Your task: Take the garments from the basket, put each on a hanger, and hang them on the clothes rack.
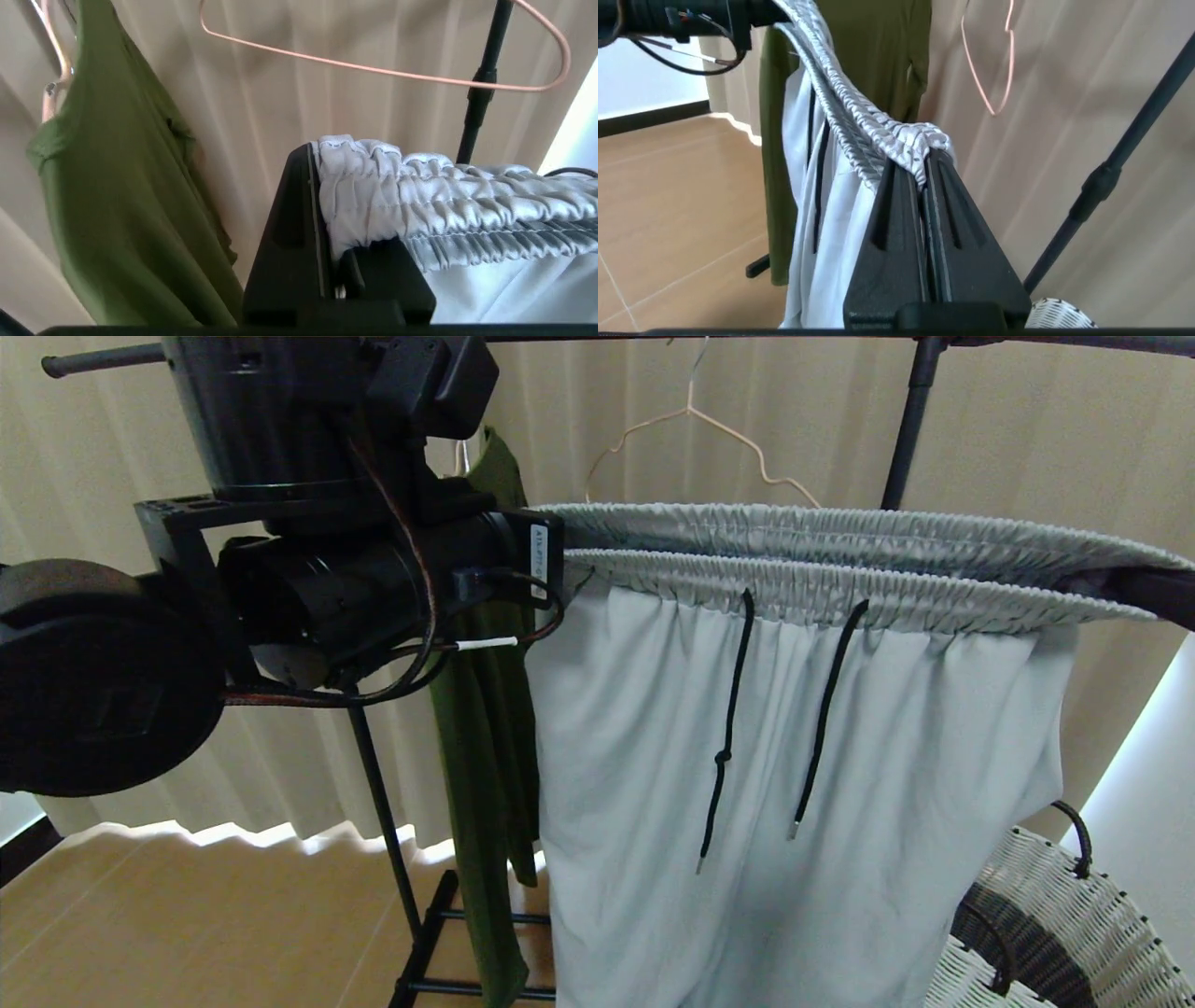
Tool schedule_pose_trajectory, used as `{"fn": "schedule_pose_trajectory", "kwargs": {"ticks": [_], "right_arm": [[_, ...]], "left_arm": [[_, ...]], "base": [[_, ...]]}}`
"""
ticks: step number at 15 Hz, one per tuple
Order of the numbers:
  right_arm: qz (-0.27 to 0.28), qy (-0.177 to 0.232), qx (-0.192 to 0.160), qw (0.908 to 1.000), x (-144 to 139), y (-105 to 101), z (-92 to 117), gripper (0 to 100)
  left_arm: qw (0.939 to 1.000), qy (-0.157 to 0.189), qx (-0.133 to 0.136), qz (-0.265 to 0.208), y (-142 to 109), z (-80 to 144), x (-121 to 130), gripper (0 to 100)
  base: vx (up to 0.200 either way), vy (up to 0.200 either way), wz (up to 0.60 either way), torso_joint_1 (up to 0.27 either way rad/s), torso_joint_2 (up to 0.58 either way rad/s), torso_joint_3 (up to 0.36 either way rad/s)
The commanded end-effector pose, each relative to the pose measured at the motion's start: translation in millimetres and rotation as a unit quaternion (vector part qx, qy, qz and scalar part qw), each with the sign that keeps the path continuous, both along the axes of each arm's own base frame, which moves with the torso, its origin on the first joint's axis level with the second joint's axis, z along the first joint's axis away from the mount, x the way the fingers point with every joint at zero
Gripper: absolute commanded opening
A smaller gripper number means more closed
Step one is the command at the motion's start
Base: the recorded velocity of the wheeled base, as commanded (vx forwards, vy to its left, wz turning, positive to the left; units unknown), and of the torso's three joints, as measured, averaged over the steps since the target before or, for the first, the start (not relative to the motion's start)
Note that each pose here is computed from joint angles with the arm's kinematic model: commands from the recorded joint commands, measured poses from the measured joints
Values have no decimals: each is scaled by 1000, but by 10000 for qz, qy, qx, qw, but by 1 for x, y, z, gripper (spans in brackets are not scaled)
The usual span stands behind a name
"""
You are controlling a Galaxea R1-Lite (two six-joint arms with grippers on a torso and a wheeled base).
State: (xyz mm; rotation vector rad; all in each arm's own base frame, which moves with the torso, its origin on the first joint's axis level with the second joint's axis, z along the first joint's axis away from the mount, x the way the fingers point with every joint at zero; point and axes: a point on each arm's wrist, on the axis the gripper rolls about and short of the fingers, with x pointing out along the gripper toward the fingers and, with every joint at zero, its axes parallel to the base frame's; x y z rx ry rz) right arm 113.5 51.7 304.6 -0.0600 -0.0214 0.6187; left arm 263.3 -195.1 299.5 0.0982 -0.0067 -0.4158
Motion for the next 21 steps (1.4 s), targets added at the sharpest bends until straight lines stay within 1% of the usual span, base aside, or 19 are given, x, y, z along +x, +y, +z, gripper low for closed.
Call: {"fn": "schedule_pose_trajectory", "kwargs": {"ticks": [1, 2, 3, 5, 6, 7, 8, 9, 10, 11, 12, 14, 16, 21], "right_arm": [[-34, 107, -47, 9999, 15, 5, -1, 0], [-34, 107, -47, 9999, 15, 5, -1, 0], [-180, 122, -51, 9998, 32, 7, -2, 0], [-379, 76, -39, 9992, 57, 8, -5, 0], [-410, 76, -39, 9991, 61, 8, -5, 0], [-471, 80, -32, 9989, 72, 10, -6, 0], [-479, 66, -27, 9988, 77, 11, -4, 0], [-479, 59, -25, 9988, 78, 11, -3, 0], [-479, 22, -12, 9988, 80, 12, 0, 0], [-479, 22, -12, 9988, 80, 12, 0, 0], [-479, 37, -17, 9988, 83, 12, 0, 0], [-479, 44, -19, 9988, 84, 13, -1, 0], [-464, -10, 7, 9989, 86, 13, 3, 0], [-471, 34, -8, 9989, 83, 12, 1, 0]], "left_arm": [[10000, -38, -28, -1, 8, 4, -10, 0], [10000, -38, -28, -1, 8, 4, -10, 0], [10000, -53, -30, -24, 17, 7, -22, 0], [9999, -80, -42, -47, 29, 12, -37, 0], [10000, -74, -37, -47, 31, 13, -40, 0], [9999, -47, -8, -93, 36, 16, -48, 0], [9998, 12, 26, -208, 39, 16, -55, 0], [9994, 56, 57, -323, 40, 15, -59, 0], [9966, 216, 129, -781, 40, 12, -75, 0], [9965, 216, 129, -797, 40, 12, -76, 0], [9939, 354, 226, -1017, 41, 10, -86, 0], [9940, 348, 221, -1017, 41, 10, -86, 0], [9939, 369, 246, -1010, 41, 8, -86, 0], [9940, 387, 260, -987, 42, 7, -86, 0]], "base": [[0, 0, 0, 0, 0, 0], [0, 0, 0, 0, 0, 0], [0, 0, 0, 0, 0, 0], [0, 0, 0, 0, 0, 0], [0, 0, 0, 0, 0, 0], [0, 0, 0, 0, 0, 0], [0, 0, 0, 0, 0, 0], [0, 0, 0, 0, 0, 0], [0, 0, 0, 0, 0, 0], [0, 0, 0, 0, 0, 0], [0, 0, 0, 0, 0, 0], [0, 0, 0, 0, 0, 0], [0, 0, 0, 0, 0, 0], [0, 0, 0, 0, 0, 0]]}}
